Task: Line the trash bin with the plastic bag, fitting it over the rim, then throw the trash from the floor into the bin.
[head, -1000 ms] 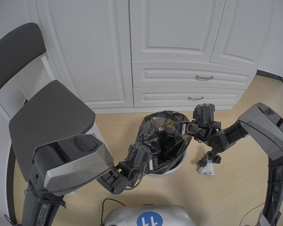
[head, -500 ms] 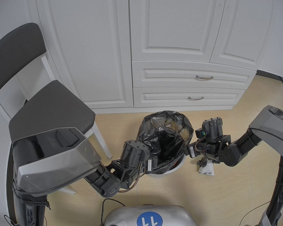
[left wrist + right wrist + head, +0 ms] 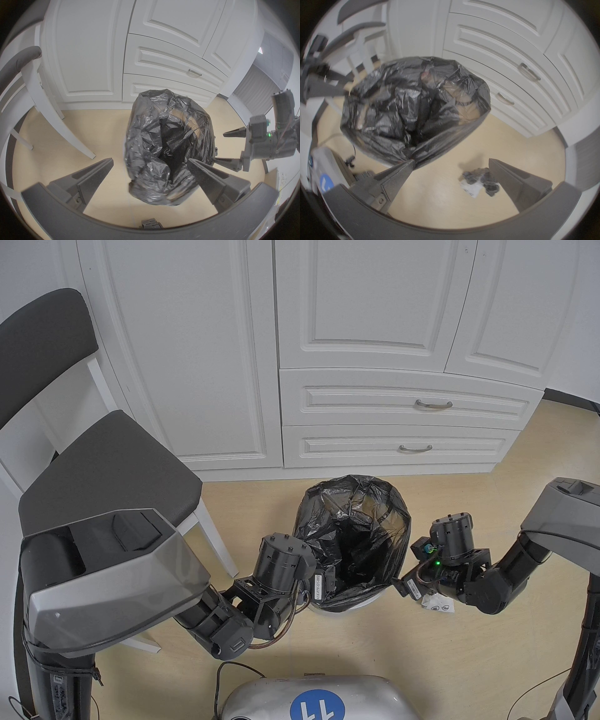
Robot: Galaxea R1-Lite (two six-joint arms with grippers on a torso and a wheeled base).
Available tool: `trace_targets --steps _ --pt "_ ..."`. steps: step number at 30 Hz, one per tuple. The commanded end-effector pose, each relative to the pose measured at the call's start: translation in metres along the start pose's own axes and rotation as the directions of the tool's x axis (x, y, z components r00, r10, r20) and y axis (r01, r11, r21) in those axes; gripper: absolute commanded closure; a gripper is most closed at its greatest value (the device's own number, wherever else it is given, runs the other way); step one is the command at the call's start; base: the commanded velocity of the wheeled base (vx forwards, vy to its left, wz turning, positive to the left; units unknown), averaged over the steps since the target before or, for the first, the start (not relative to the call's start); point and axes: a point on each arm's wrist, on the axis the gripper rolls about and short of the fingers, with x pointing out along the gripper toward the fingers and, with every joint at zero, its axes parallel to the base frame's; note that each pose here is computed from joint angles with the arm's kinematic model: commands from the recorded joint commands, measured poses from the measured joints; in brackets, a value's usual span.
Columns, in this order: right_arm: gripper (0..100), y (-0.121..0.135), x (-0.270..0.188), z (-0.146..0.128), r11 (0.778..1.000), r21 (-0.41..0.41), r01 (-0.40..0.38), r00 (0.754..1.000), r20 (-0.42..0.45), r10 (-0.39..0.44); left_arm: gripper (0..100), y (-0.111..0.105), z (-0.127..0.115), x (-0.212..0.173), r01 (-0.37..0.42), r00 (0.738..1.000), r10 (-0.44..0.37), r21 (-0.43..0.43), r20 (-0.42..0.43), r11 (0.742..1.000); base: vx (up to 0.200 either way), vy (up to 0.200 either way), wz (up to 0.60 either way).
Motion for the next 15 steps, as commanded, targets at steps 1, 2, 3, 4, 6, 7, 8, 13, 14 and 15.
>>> trace_targets --steps 1,2,3,4,6,7,8,13,14,15 --pt "0 -0.03 -0.019 -0.022 0.994 -0.093 0.05 0.996 -0.063 -0.056 0 0.0 -0.001 0.001 0.0 1.0 0.0 -0.002 0.005 1.0 0.0 0.0 0.0" --pt "0 -0.037 -0.019 -0.028 0.989 -0.133 0.06 0.994 -0.082 -0.072 0 0.0 -0.001 0.001 0.0 1.0 0.0 -0.002 0.007 1.0 0.0 0.0 0.0" --pt "0 -0.041 -0.019 -0.031 0.986 -0.154 0.063 0.994 -0.083 -0.077 0 0.0 -0.001 0.001 0.0 1.0 0.0 -0.002 0.007 1.0 0.0 0.0 0.0" --pt "0 -0.043 -0.019 -0.033 0.984 -0.165 0.071 0.993 -0.078 -0.085 0 0.0 -0.001 0.001 0.0 1.0 0.0 -0.001 0.007 1.0 0.0 0.0 0.0" --pt "0 -0.045 -0.021 -0.034 0.982 -0.168 0.084 0.993 -0.063 -0.096 0 0.001 -0.002 0.001 -0.001 1.0 0.001 0.0 0.004 1.0 0.0 0.0 0.0" --pt "0 -0.045 -0.022 -0.033 0.982 -0.165 0.091 0.994 -0.05 -0.1 0 0.001 -0.002 0.001 -0.001 1.0 0.001 0.001 0.003 1.0 0.0 0.0 0.0" --pt "0 -0.045 -0.022 -0.033 0.982 -0.164 0.091 0.994 -0.047 -0.1 0 0.001 -0.002 0.001 -0.001 1.0 0.001 0.001 0.003 1.0 0.0 0.0 0.0" --pt "0 -0.043 -0.017 -0.013 0.992 -0.067 0.104 0.994 0.05 -0.1 0 0.001 -0.002 0.001 -0.002 1.0 0.002 -0.001 0.004 1.0 0.0 0.0 0.0" --pt "0 -0.036 -0.015 -0.001 0.996 0.016 0.087 0.993 0.084 -0.088 0 0.001 -0.001 0.001 -0.002 1.0 0.002 -0.001 0.006 1.0 0.0 0.0 0.0" --pt "0 -0.025 -0.011 0.013 0.992 0.119 0.051 0.992 0.113 -0.065 0 0.001 -0.001 0.001 -0.002 1.0 0.002 -0.001 0.006 1.0 0.0 0.0 0.0"
